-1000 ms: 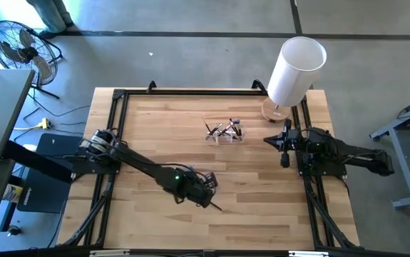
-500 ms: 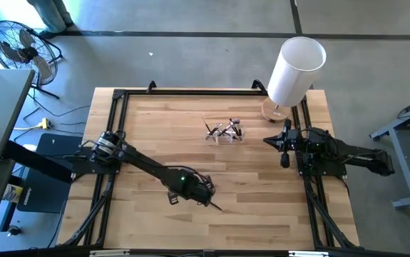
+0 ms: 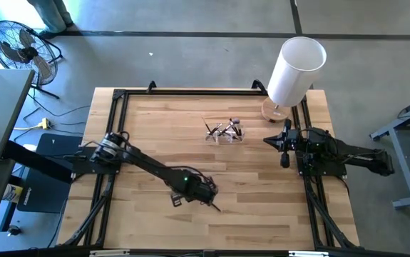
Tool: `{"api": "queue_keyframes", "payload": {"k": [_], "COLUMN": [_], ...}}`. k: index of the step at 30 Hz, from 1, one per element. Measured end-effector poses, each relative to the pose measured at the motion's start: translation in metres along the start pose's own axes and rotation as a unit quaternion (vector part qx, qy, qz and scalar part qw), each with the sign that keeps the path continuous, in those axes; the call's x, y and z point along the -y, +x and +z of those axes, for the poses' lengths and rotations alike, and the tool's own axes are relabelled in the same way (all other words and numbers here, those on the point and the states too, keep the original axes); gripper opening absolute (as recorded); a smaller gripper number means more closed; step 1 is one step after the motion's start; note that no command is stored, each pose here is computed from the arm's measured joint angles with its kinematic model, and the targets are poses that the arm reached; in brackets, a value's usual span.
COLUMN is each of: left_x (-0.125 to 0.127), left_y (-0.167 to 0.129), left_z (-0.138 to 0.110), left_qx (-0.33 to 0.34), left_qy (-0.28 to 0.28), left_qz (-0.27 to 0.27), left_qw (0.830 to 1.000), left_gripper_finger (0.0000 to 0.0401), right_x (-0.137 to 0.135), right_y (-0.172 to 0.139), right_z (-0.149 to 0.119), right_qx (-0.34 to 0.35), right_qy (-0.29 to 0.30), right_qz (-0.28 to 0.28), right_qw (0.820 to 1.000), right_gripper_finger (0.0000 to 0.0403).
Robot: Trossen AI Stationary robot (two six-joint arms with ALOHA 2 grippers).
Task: Put items in baskets/containers
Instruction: Put the eyeshadow brush into the middle section of the transparent organizer
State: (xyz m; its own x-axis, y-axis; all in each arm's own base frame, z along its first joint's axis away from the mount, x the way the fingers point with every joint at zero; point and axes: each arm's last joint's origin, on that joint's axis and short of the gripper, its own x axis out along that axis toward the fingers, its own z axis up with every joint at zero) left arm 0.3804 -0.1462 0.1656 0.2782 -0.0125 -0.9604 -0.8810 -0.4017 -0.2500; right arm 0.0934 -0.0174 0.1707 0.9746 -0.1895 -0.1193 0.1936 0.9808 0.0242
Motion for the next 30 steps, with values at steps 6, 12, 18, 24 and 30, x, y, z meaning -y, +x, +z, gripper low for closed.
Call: {"api": "queue_keyframes", "payload": {"k": [6,12,18,24,30], "left_x": [-0.001,0.003,0.008,0.009,0.019], "left_y": [0.000,0.000,-0.001,0.000,0.001], "left_z": [0.002,0.002,0.002,0.004,0.013], "left_qx": [0.012,0.035,0.061,0.024,0.024], "left_qy": [0.001,-0.001,0.003,0.000,0.007], "left_qz": [0.003,-0.039,-0.090,-0.054,-0.056], "left_qw": [1.000,0.999,0.994,0.998,0.998], "left_gripper_finger": [0.0069,0.0075,0.0075,0.0074,0.0074], "right_x": [0.000,0.000,0.000,0.000,0.000], "right_y": [0.000,0.000,0.000,0.000,0.000], "right_z": [0.000,0.000,0.000,0.000,0.000], "right_qx": [0.000,0.000,0.000,0.000,0.000], "right_qy": [0.000,0.000,0.000,0.000,0.000], "right_qz": [0.000,0.000,0.000,0.000,0.000], "right_qw": [1.000,1.000,1.000,1.000,1.000], "right_gripper_finger": [0.0007,0.0005,0.0007,0.0009,0.0006]}}
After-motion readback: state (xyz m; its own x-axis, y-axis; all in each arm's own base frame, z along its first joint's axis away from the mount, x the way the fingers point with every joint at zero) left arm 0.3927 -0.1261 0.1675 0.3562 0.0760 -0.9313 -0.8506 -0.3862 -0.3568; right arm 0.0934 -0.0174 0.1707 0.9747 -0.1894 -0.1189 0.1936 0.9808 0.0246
